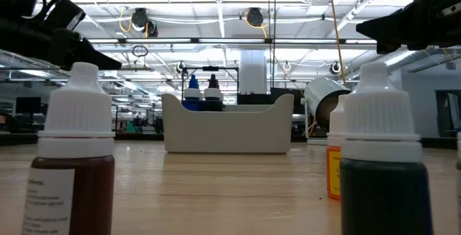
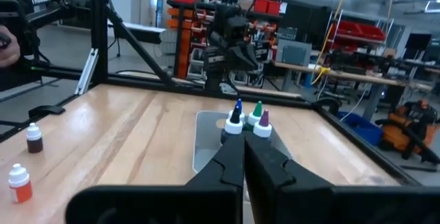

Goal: Pick & Place food coloring
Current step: Put the small red food coloring bottle into the gray bin

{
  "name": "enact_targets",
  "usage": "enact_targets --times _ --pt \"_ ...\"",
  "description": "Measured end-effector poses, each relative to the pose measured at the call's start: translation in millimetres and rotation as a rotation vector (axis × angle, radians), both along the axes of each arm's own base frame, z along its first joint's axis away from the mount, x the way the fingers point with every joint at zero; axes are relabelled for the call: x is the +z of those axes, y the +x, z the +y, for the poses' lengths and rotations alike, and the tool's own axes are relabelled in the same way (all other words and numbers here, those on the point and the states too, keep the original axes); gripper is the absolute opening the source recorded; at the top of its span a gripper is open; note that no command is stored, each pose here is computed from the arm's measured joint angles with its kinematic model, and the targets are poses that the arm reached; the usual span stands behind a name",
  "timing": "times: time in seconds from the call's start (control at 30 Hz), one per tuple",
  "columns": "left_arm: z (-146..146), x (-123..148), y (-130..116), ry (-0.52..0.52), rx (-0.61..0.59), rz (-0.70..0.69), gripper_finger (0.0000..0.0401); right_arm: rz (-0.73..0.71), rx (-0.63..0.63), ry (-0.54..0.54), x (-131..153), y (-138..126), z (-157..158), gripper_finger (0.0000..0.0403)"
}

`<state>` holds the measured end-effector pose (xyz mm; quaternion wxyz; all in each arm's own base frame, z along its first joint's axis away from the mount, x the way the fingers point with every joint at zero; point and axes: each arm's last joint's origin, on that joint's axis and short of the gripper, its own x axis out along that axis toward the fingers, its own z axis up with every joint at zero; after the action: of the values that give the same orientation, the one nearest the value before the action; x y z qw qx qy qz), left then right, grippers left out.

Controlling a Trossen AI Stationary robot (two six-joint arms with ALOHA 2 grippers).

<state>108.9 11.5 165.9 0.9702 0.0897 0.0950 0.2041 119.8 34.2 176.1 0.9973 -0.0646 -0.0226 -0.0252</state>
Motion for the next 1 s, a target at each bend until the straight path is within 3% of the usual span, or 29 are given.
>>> enact_targets --times 0.1,0.43,0.6,1.0 --pt "1 0 -1 -0.008 0.046 -0.007 0.0047 -0.011 0.0 -0.005 1 0 0 0.0" --pt "0 0 0 -0.041 0.021 -0.02 0.0047 0.03 0.047 -0.034 -3 0 2 0.0" --pt "0 -2 -1 -0.049 0.023 -0.003 0.0047 -0.038 0.05 -0.065 4 0 2 0.0" --pt "2 -2 -1 0.016 0.083 0.02 0.0047 -0.069 0.045 -0.128 7 -1 2 0.0"
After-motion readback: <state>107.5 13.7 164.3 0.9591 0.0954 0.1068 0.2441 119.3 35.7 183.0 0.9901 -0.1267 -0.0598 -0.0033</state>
